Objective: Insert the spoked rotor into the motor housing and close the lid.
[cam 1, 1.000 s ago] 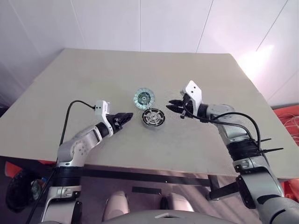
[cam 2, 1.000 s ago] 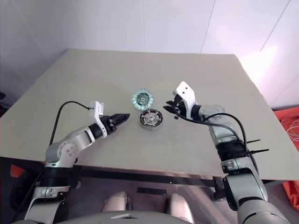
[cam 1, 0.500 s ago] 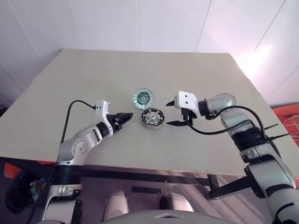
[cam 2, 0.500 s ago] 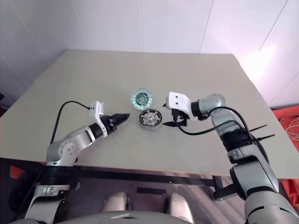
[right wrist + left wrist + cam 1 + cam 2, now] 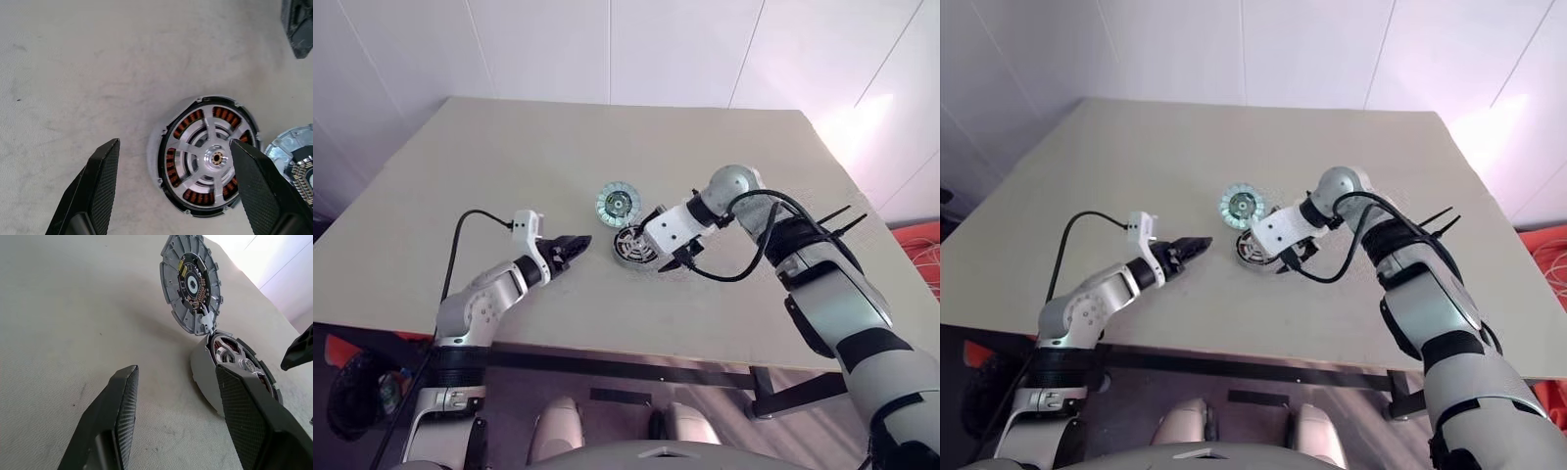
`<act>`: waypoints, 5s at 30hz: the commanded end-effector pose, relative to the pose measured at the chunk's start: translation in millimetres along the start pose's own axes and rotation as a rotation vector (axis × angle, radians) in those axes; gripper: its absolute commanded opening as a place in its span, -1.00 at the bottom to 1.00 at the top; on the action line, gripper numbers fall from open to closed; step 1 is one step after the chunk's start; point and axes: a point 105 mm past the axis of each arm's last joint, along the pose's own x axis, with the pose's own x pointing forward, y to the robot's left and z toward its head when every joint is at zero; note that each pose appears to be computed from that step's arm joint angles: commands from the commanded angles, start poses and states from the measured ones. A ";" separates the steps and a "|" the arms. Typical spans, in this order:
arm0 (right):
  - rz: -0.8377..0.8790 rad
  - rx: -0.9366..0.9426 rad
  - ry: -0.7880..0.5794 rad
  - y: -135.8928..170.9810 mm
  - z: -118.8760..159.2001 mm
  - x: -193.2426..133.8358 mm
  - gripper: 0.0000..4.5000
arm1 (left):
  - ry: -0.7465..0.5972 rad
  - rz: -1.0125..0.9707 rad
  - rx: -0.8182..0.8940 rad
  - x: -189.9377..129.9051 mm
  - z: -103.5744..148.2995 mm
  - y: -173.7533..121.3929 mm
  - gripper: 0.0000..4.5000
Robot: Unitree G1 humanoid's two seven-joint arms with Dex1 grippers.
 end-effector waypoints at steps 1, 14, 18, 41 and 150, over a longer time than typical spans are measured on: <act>0.006 -0.073 0.029 -9.5 4.7 -10.6 0.80 | -0.055 -0.013 0.029 -2.9 12.8 -6.2 0.19; 0.020 -0.051 0.106 -5.5 -11.7 1.4 0.80 | -0.056 -0.011 0.031 -2.0 12.7 -7.0 0.19; 0.010 -0.056 0.133 -7.3 -15.3 1.2 0.80 | -0.059 -0.009 0.030 -2.1 12.7 -6.9 0.19; 0.060 -0.094 0.089 12.7 -12.9 13.8 0.80 | -0.061 0.001 0.034 -1.2 14.1 -3.7 0.19; -0.177 0.629 -0.458 -55.0 104.7 -22.6 0.57 | -0.102 0.059 -0.054 -6.1 -4.9 -5.9 0.19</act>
